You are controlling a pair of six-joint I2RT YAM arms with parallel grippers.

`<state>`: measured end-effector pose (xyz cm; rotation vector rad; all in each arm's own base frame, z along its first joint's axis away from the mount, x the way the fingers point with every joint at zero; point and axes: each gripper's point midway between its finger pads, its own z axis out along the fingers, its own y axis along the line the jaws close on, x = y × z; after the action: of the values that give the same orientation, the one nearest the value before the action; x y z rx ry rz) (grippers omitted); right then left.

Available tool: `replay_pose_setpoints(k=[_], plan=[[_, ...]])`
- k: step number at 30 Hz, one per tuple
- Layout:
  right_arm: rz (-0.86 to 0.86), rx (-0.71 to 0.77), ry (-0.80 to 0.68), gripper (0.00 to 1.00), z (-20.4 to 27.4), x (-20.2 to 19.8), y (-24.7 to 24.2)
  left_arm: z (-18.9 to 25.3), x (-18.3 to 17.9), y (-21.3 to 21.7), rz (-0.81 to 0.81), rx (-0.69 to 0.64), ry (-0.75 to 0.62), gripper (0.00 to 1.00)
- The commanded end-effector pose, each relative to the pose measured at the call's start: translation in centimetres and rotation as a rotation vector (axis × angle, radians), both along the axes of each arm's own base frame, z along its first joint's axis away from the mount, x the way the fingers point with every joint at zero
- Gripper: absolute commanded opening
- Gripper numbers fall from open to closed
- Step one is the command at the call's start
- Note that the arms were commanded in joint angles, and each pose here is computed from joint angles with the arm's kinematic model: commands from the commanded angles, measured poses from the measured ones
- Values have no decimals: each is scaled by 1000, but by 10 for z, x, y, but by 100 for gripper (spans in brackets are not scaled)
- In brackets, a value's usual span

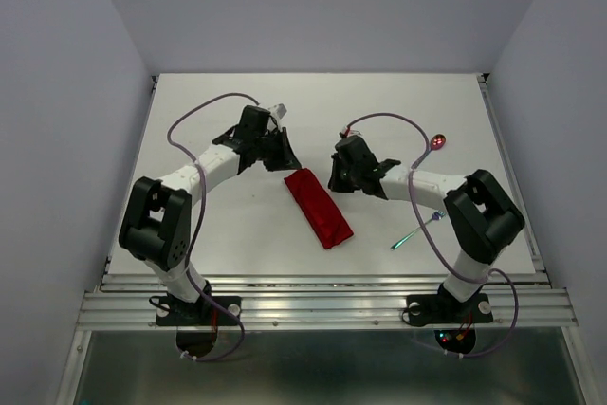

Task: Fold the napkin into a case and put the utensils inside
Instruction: Stuff the top corner of the smaller-rectangle-folded napkin into the folded napkin.

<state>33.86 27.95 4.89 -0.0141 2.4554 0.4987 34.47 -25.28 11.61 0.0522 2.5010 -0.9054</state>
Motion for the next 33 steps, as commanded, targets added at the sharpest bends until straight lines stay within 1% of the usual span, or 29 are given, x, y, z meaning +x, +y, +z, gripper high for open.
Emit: replay_pose_setpoints(k=[1, 2, 4, 5, 8, 9, 11, 14, 16, 20, 23, 26, 27, 28, 29, 33], plan=[[82, -43, -115, 20, 39, -19, 3, -12, -6, 28, 92, 33, 25, 0], [105, -61, -137, 26, 46, -24, 3, -18, -10, 33, 110, 30, 41, 0], [152, -81, -156, 35, 51, -33, 10, -24, -9, 41, 142, 26, 51, 0], [196, -104, -174, 44, 53, -41, 16, -24, -9, 43, 149, 19, 46, 0], [277, -144, -180, 57, 53, -57, 31, -33, -14, 49, 170, 18, 66, 0], [295, -174, -179, 64, 50, -58, 31, -35, -15, 50, 172, 19, 71, 0], [333, -212, -169, 70, 41, -61, 38, -36, -16, 53, 181, 21, 69, 0], [368, -260, -147, 74, 25, -67, 45, -35, -15, 59, 203, 23, 68, 0], [374, -289, -142, 74, 18, -68, 47, -33, -13, 63, 215, 22, 62, 0], [382, -349, -130, 73, 0, -71, 48, -34, -14, 69, 226, 27, 64, 0], [389, -359, -121, 70, -6, -74, 50, -38, -16, 72, 230, 35, 70, 0], [392, -361, -109, 60, -10, -75, 50, -42, -18, 72, 231, 39, 80, 0], [395, -360, -111, 50, -10, -78, 53, -44, -19, 73, 232, 39, 84, 0], [389, -362, -113, 46, -11, -77, 52, -46, -20, 72, 231, 38, 88, 0], [383, -364, -115, 38, -11, -76, 52, -46, -20, 72, 230, 35, 86, 0], [366, -365, -123, 31, -8, -74, 51, -49, -22, 72, 228, 36, 94, 0]])
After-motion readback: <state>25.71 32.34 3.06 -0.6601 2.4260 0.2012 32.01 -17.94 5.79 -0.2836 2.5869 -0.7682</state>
